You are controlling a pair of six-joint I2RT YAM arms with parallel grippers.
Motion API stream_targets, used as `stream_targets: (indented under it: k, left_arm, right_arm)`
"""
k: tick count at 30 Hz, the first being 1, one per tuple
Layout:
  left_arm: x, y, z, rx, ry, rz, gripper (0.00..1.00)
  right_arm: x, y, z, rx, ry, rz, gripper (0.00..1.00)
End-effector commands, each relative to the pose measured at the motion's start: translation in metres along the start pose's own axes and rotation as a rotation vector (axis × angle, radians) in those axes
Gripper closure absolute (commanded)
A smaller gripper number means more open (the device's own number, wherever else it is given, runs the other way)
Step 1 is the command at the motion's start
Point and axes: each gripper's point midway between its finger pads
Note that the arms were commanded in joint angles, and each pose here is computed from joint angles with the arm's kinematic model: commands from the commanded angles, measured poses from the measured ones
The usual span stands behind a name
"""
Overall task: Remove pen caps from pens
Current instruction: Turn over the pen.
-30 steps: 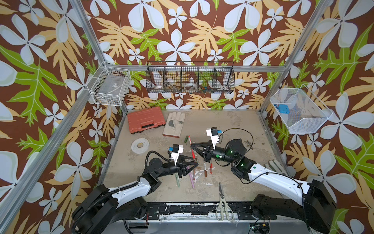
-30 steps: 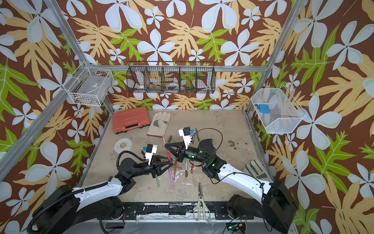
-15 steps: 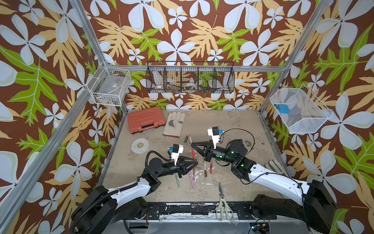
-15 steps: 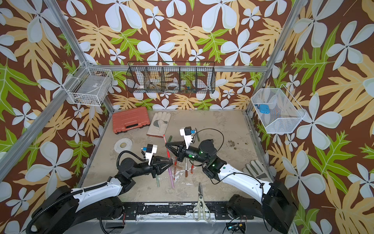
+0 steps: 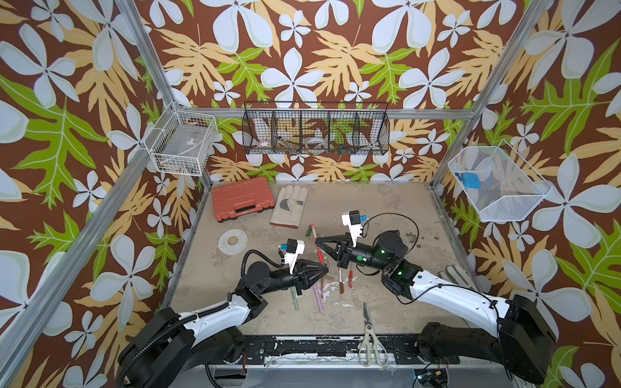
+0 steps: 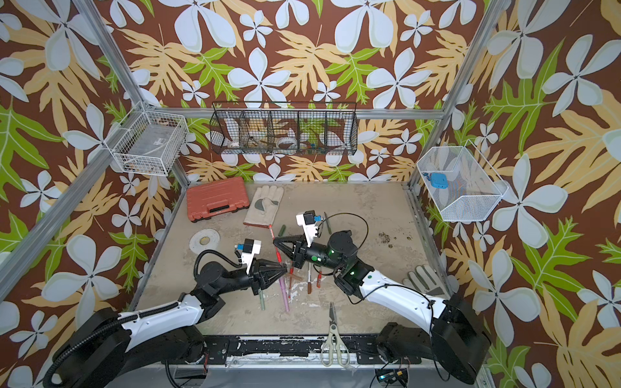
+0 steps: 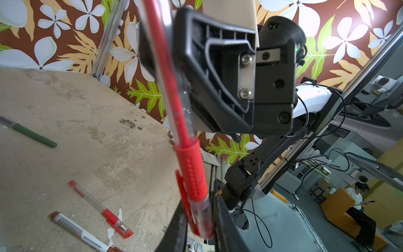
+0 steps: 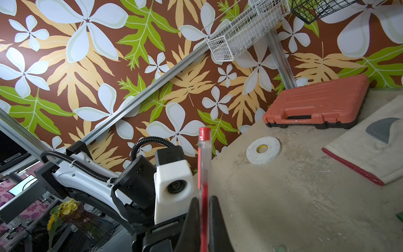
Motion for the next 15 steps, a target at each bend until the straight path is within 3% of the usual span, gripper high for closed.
stream_targets:
  k: [1,6,9,15]
  left_arm:
    - [-0.005,-0.001,-0.009,-0.033,0.048,0.018,0.86]
    - [0.001,0.0,-0.006,-0.022,0.052,-0.014,0.99]
    - [0.008,0.0,-0.005,-0.013,0.055,-0.053,1.0]
    - [0.048,-0.002,0.007,0.092,0.087,-0.268,1.0]
  right_arm:
    - [0.005,-0.001,-0.004,-0.015,-0.007,-0.011,0.97]
    - [0.006,-0.001,-0.005,-0.014,-0.02,-0.006,0.95]
    - [0.003,-0.001,-0.006,-0.012,-0.032,0.016,0.88]
    - [0.006,-0.005,-0.015,0.0,-0.116,0.083,0.56]
Point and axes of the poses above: each gripper's point midway between its finger pads, its own y axis out along the fingers, its own x axis along the line the jaws close on, z = x × y, and after that the axes turned 13 degrees about y, right-handed
